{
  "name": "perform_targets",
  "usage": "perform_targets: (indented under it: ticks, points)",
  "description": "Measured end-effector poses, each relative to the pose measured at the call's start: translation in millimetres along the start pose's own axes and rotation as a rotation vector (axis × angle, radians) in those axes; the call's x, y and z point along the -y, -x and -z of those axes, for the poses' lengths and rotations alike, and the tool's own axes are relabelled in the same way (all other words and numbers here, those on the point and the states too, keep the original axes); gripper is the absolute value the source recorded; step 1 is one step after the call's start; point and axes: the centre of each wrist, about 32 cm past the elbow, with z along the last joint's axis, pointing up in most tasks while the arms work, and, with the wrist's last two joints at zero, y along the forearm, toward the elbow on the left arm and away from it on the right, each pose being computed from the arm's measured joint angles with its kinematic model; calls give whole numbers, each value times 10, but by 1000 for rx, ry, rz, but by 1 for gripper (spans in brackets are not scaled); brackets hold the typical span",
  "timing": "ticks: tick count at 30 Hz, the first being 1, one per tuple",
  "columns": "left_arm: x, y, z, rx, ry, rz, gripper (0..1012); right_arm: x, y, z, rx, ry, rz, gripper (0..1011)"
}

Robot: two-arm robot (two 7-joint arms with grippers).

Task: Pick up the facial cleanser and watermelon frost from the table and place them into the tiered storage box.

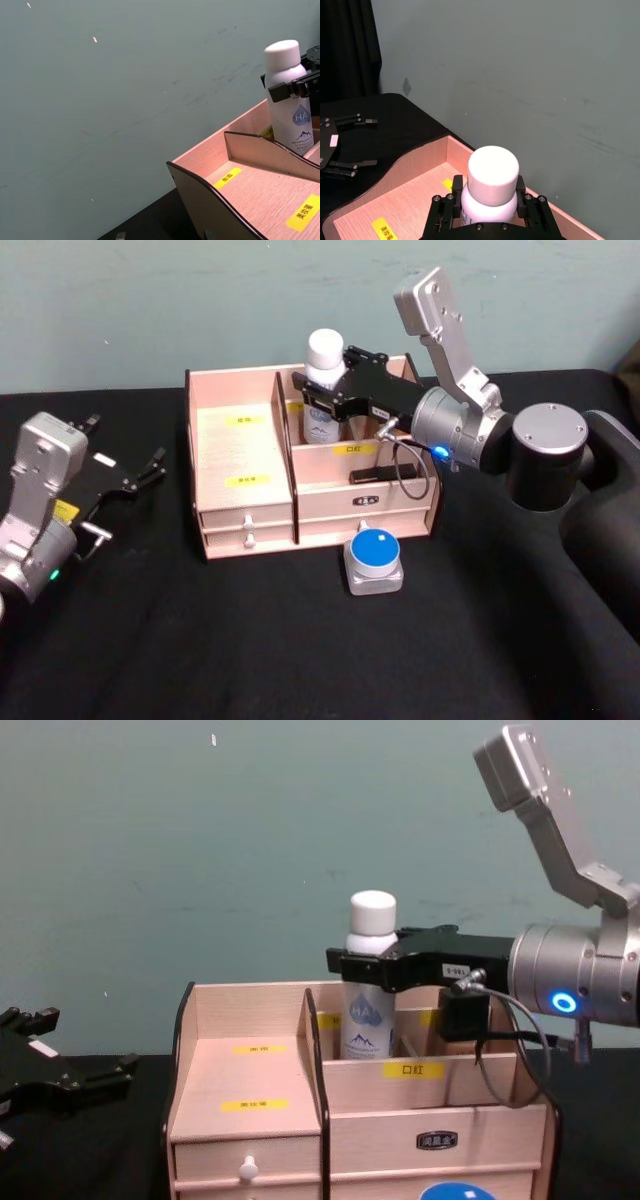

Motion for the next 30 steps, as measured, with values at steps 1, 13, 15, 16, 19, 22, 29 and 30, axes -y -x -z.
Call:
perform_targets:
  ticks: [1,13,15,16,19,22,29,30]
  points:
    - [0,0,0,0,0,0,1009,0,-1,11,-3,4,-1,602]
    - [0,0,0,0,0,0,1010,30,8,127,-26,33,-8,602]
    - [0,0,0,0,0,0,1010,31,8,141,-28,38,-9,602]
    - [0,0,0,0,0,0,1009,30,10,151,-29,41,-10,602]
    - [0,0,0,0,0,0,1010,27,15,178,-32,49,-14,602]
    - [0,0,0,0,0,0,1010,15,27,201,-34,57,-17,602]
    - [0,0,0,0,0,0,1010,-10,41,217,-30,76,-19,602]
    - [0,0,0,0,0,0,1010,-10,41,216,-30,76,-18,602]
